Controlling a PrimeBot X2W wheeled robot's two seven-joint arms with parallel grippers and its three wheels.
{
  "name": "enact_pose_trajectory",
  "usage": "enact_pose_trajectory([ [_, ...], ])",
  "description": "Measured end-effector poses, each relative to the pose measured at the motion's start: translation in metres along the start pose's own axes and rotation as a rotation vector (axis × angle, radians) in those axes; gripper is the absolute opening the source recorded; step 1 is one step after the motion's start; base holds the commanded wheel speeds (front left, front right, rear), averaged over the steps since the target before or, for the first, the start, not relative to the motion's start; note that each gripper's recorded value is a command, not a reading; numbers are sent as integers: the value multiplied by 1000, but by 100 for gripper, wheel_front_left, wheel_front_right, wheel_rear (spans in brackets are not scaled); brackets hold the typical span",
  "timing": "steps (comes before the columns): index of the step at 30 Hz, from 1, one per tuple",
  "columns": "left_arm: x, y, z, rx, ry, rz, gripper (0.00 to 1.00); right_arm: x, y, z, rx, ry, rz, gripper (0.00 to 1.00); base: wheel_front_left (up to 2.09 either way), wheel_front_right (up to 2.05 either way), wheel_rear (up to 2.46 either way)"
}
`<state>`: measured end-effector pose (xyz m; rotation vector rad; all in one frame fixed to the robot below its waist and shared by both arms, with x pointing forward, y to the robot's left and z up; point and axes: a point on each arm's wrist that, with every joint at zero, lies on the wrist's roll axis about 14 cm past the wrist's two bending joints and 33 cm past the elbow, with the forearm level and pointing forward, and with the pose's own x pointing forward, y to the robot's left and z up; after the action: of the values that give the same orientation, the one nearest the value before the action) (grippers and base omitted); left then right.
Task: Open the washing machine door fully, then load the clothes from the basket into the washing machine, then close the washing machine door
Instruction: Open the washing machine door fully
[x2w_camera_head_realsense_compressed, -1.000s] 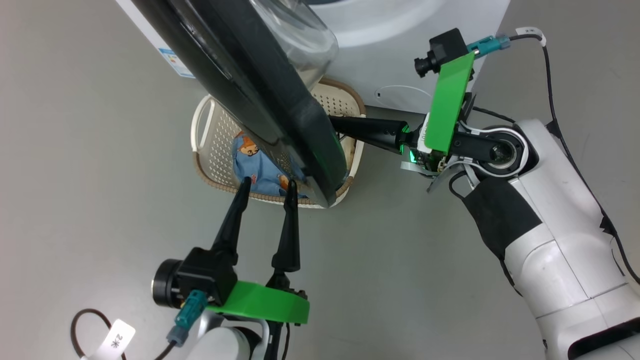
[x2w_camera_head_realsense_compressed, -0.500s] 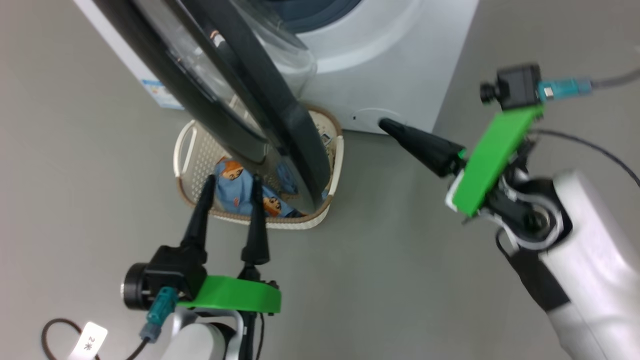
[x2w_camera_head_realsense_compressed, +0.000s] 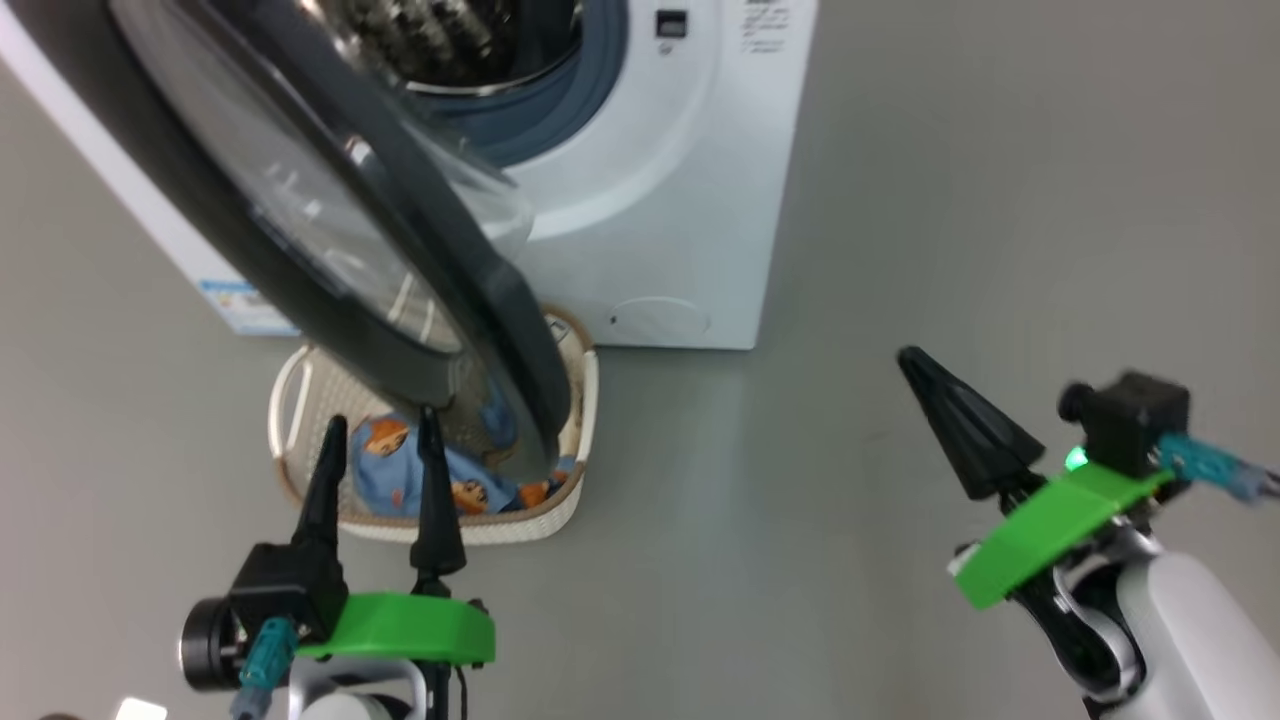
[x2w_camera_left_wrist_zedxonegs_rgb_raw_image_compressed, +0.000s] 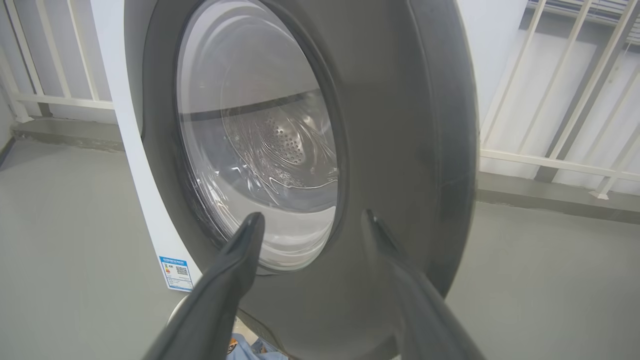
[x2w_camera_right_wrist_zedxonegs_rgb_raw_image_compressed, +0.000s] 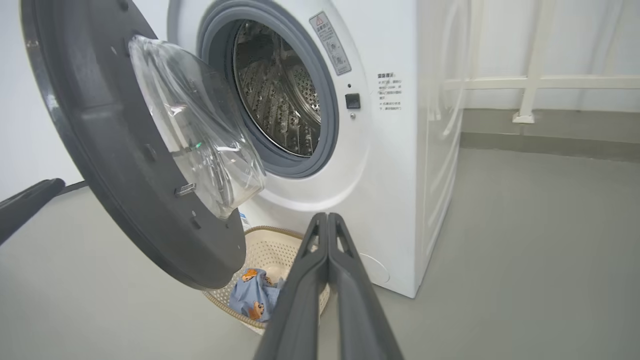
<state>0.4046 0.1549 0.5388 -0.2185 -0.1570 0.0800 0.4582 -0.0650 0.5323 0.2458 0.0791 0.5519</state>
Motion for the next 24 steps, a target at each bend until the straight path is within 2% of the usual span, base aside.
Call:
enact_pose_trajectory([
  [4, -6, -8, 0, 5, 2, -34, 100, -30, -24, 15, -50, -108, -126, 0, 0, 0, 0],
  [6, -12, -12, -1, 1, 7, -53, 100, -56, -43, 25, -61, -180, -233, 0, 0, 0, 0],
  [13, -21, -20, -3, -16, 21, -97, 100, -108, -65, 24, -58, -243, -419, 0, 0, 0, 0],
  [14, -22, -23, -5, -24, 26, -110, 100, -113, -68, 25, -47, -253, -443, 15, 0, 0, 0],
  [15, -23, -25, -5, -28, 28, -122, 100, -118, -70, 26, -45, -267, -460, 35, 0, 0, 0],
  [16, -24, -27, -5, -35, 30, -130, 100, -122, -71, 28, -54, -274, -473, 59, 0, 0, 0],
  [17, -24, -28, -6, -45, 32, -135, 100, -125, -71, 29, -68, -279, -481, 95, 0, 0, 0],
  [18, -24, -29, -6, -50, 33, -136, 100, -128, -72, 31, -75, -285, -488, 100, 0, 0, 0],
  [24, -26, -31, -9, -54, 46, -144, 100, -133, -73, 35, -100, -304, -510, 100, 0, 0, 0],
])
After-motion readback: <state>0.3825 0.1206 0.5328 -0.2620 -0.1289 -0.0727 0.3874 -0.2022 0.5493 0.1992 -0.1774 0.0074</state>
